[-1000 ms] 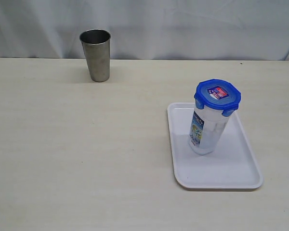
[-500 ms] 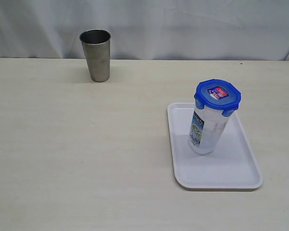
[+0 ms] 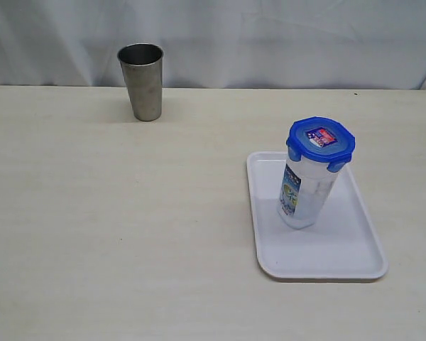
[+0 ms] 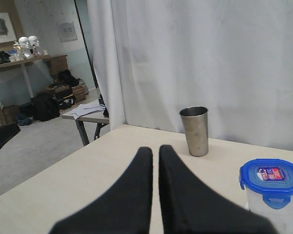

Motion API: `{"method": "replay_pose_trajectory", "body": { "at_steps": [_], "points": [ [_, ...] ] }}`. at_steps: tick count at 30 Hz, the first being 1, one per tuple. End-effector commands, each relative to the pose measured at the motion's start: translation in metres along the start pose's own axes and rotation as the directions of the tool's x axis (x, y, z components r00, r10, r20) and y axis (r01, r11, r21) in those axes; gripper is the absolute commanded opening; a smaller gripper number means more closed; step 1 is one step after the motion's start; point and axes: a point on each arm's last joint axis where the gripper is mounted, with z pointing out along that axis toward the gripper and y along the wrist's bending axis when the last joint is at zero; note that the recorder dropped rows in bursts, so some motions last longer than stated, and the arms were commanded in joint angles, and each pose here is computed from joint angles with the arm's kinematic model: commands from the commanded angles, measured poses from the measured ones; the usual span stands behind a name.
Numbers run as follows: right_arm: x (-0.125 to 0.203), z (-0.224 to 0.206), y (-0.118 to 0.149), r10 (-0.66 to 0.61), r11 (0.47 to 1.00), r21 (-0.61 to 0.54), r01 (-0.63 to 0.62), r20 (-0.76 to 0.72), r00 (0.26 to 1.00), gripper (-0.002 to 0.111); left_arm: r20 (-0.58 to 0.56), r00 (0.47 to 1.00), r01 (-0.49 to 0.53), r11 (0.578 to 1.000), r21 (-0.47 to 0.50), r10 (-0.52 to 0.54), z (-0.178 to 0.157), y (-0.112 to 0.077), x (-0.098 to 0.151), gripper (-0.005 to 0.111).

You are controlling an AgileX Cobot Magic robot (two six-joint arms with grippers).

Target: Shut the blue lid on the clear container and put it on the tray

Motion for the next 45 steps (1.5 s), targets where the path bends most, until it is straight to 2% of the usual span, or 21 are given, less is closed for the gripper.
{"method": "replay_pose_trajectory", "body": {
  "at_steps": [1,3,9,13,20,45],
  "points": [
    [0.001,0.000,0.000,0.007,1.000,-0.003,-0.007,0.006,1.000,0.005,-0.071,0.987,-0.142,0.990,0.003,0.142,-0.001,0.001,0.007,0.000],
    [0.001,0.000,0.000,0.007,1.000,-0.003,-0.007,0.006,1.000,0.005,-0.125,0.976,-0.177,0.984,0.012,0.177,-0.001,0.001,0.012,0.000],
    [0.001,0.000,0.000,0.007,1.000,-0.003,-0.007,0.006,1.000,0.005,-0.331,0.928,-0.167,0.985,0.045,0.172,-0.006,0.001,0.031,0.000],
    [0.001,0.000,0.000,0.007,1.000,-0.003,-0.007,0.006,1.000,0.005,-0.326,0.928,-0.177,0.983,0.041,0.181,-0.006,0.001,0.031,0.000],
    [0.001,0.000,0.000,0.007,1.000,-0.003,-0.007,0.006,1.000,0.005,-0.336,0.928,-0.181,0.983,-0.034,0.160,-0.006,0.006,0.030,0.000],
    [0.001,0.000,0.000,0.007,1.000,-0.003,-0.007,0.006,1.000,0.005,-0.336,0.927,-0.188,0.981,-0.036,0.166,-0.006,0.006,0.030,0.000]
  ]
}}
